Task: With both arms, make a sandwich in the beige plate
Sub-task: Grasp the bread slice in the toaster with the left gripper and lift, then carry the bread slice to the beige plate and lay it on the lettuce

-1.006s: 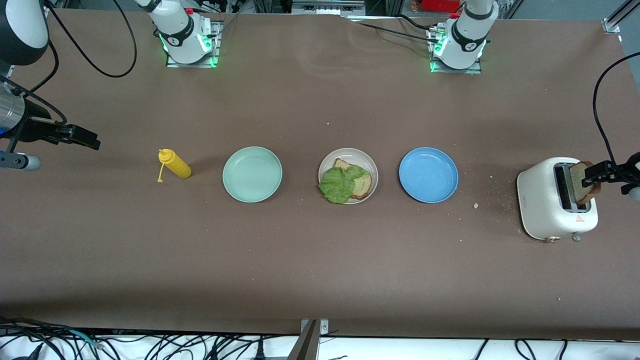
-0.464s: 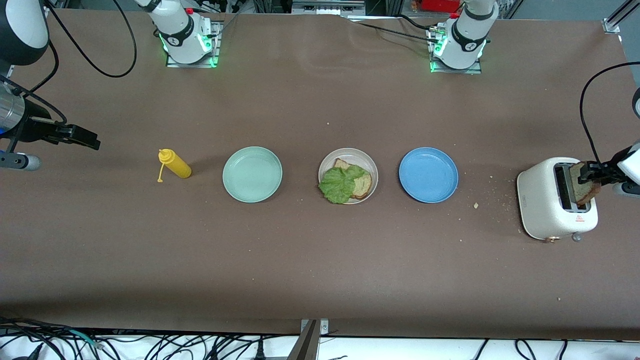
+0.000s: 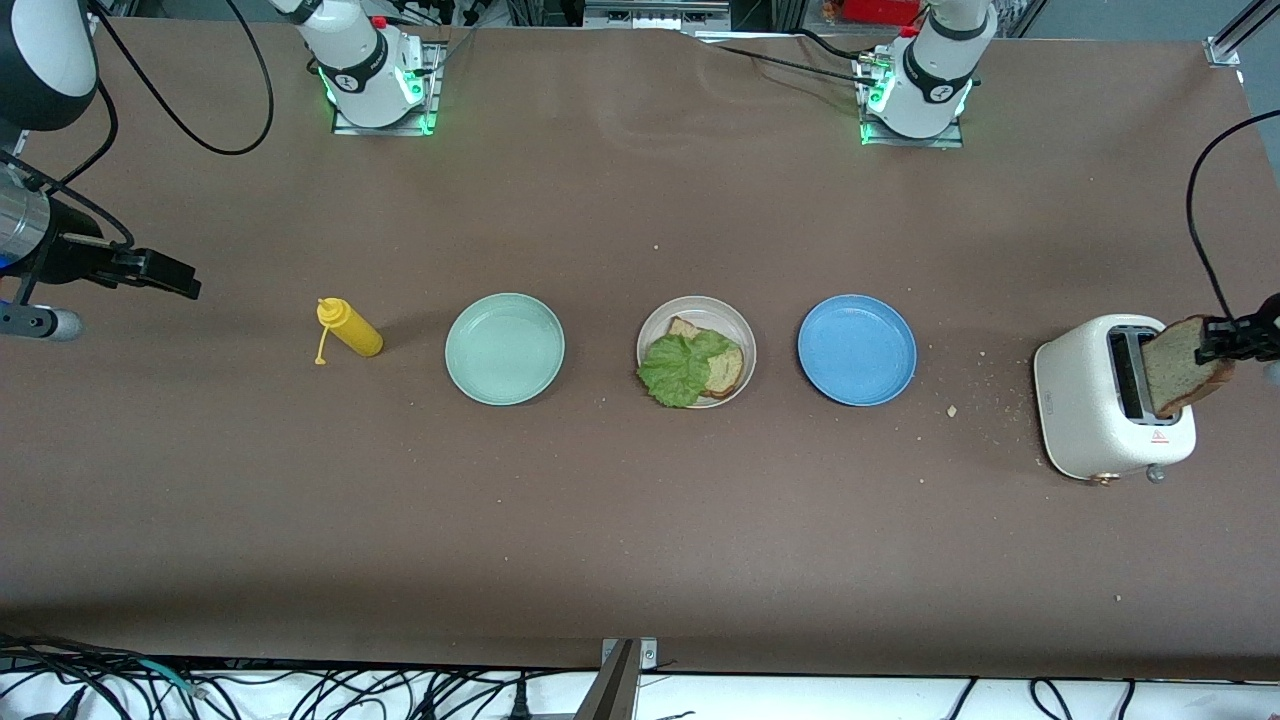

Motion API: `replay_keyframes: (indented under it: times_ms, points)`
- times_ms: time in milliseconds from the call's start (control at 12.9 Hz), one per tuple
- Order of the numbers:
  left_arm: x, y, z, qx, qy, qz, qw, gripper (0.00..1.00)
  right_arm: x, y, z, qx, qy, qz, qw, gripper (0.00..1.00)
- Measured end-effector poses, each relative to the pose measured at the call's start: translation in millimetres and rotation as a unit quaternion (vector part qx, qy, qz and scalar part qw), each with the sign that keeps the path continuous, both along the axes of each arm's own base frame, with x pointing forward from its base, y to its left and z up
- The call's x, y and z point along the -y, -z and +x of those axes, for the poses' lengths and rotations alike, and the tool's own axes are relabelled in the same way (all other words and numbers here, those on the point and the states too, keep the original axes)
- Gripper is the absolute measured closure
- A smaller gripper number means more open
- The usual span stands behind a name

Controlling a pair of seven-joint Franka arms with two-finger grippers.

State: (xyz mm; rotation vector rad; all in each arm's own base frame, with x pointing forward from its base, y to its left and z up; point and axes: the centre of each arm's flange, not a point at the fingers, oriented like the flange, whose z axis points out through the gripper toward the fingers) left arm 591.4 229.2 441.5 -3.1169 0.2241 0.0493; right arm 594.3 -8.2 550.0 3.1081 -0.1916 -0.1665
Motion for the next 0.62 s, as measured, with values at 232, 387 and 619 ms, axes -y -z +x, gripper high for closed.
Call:
replay_keyframes:
  times_ms: [232, 387, 619]
  points:
    - [39.6, -62.0, 5.7, -0.025, 0.029, -0.016, 0.999, 0.92, -0.1, 0.3, -0.4, -0.002, 0.000, 0.000, 1.000, 0.00]
    - [91.8, -75.6, 10.7, -0.046, 0.052, -0.051, 0.996, 0.92, -0.2, 0.3, -0.5, -0.002, 0.000, 0.000, 1.000, 0.00]
    - [167.3, -67.4, 16.2, -0.070, 0.069, -0.149, 0.984, 0.92, 0.1, 0.4, -0.5, -0.002, 0.000, 0.000, 1.000, 0.00]
